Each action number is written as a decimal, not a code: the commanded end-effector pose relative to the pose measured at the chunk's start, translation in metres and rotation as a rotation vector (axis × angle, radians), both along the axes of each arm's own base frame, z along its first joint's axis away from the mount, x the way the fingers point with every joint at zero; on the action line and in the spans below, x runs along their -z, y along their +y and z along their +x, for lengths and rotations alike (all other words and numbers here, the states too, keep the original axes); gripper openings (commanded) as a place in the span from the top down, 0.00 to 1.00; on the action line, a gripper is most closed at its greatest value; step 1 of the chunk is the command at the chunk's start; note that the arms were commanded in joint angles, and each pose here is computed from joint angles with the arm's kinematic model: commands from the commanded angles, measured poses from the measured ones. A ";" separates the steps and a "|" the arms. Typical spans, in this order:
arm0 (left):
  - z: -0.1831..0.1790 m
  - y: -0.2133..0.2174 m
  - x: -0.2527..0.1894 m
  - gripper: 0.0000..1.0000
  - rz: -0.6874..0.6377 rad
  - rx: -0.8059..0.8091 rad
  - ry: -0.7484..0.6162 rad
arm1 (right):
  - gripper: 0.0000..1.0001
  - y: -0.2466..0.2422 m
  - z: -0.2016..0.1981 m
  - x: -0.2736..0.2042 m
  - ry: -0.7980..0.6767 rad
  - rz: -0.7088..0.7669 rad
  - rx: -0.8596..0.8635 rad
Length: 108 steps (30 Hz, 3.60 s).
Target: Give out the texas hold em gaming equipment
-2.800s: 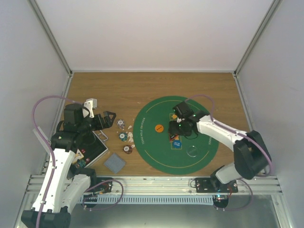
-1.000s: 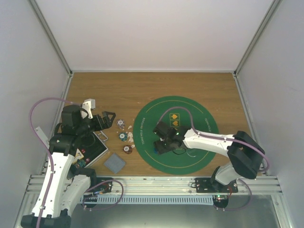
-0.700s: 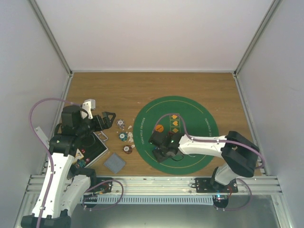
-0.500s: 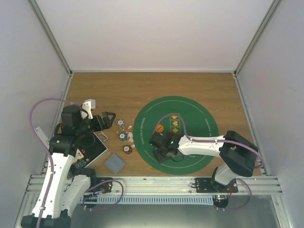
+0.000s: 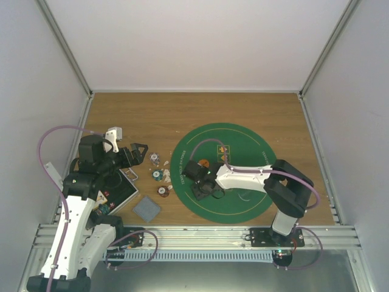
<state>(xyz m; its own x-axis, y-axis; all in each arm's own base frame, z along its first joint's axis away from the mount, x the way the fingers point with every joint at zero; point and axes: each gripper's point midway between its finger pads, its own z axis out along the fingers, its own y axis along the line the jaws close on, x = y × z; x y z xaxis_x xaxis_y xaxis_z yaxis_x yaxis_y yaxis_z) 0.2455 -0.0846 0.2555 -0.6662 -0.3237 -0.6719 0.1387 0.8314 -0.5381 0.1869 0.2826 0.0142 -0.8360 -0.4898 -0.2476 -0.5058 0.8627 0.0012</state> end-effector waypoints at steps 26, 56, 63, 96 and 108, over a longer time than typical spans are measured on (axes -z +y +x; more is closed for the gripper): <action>0.002 0.004 -0.013 0.01 0.007 -0.021 -0.038 | 0.43 0.039 0.082 -0.049 -0.188 0.113 -0.011; 0.002 0.005 -0.014 0.01 0.015 -0.025 -0.040 | 0.44 -0.028 0.119 0.014 -0.111 0.025 0.262; 0.003 0.006 -0.013 0.01 0.019 -0.027 -0.037 | 0.52 -0.043 0.146 0.020 -0.142 -0.033 0.328; 0.009 0.010 -0.008 0.01 0.030 -0.052 -0.022 | 0.42 -0.057 0.255 -0.027 -0.166 0.113 0.339; 0.007 0.004 -0.006 0.01 -0.010 -0.037 -0.021 | 0.12 -0.082 0.166 -0.076 -0.142 0.169 0.417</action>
<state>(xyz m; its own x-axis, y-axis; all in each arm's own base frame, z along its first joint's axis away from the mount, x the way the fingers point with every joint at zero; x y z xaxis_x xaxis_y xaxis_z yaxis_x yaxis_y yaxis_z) 0.2501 -0.0764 0.2488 -0.6694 -0.3382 -0.6615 0.0833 0.8506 -0.5191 0.3971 0.2136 0.1047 -0.8613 -0.0945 -0.4992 -0.1709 0.9792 0.1095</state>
